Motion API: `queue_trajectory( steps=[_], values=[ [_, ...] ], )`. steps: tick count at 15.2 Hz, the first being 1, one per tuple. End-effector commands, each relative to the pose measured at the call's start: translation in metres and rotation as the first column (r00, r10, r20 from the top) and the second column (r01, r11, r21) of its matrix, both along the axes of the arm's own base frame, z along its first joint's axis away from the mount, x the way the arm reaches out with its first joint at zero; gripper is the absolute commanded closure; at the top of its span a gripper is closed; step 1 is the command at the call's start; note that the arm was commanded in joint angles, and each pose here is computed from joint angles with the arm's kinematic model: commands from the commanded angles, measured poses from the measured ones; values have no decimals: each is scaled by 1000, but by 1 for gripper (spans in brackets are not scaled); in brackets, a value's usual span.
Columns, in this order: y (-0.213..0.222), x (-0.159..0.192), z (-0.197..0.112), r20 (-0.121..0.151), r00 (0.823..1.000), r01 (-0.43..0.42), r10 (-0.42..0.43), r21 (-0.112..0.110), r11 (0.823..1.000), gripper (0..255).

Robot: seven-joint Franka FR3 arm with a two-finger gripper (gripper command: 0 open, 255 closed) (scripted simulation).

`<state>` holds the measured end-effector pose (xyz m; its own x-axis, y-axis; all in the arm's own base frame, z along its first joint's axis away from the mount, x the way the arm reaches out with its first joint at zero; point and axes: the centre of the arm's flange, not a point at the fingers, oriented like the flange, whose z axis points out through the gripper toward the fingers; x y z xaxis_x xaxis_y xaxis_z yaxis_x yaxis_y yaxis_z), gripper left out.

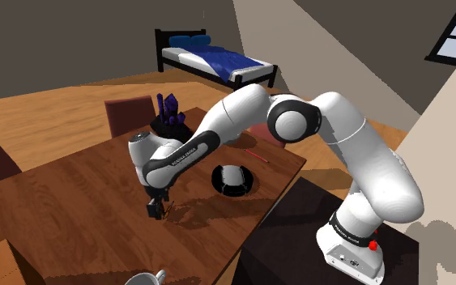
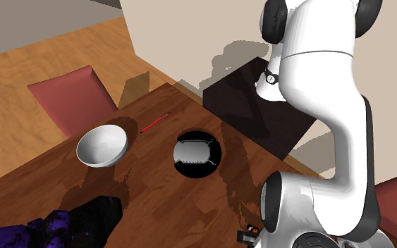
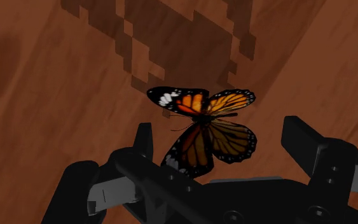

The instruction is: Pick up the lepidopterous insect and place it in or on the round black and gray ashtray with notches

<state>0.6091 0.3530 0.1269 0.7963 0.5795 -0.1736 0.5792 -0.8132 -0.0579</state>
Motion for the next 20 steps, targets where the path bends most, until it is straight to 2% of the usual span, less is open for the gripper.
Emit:
queue_trajectory(
  steps=[1, 2, 10, 11, 20],
  values=[
    [0, -1, -11, 0, 1000, 0, 0, 0, 1000, 0],
    [-1, -3, -19, 0, 1000, 0, 0, 0, 1000, 0],
    [-1, -3, -19, 0, 1000, 0, 0, 0, 1000, 0],
    [-1, -3, -19, 0, 1000, 0, 0, 0, 1000, 255],
    [-1, -3, -19, 0, 1000, 0, 0, 0, 1000, 255]
  ],
)
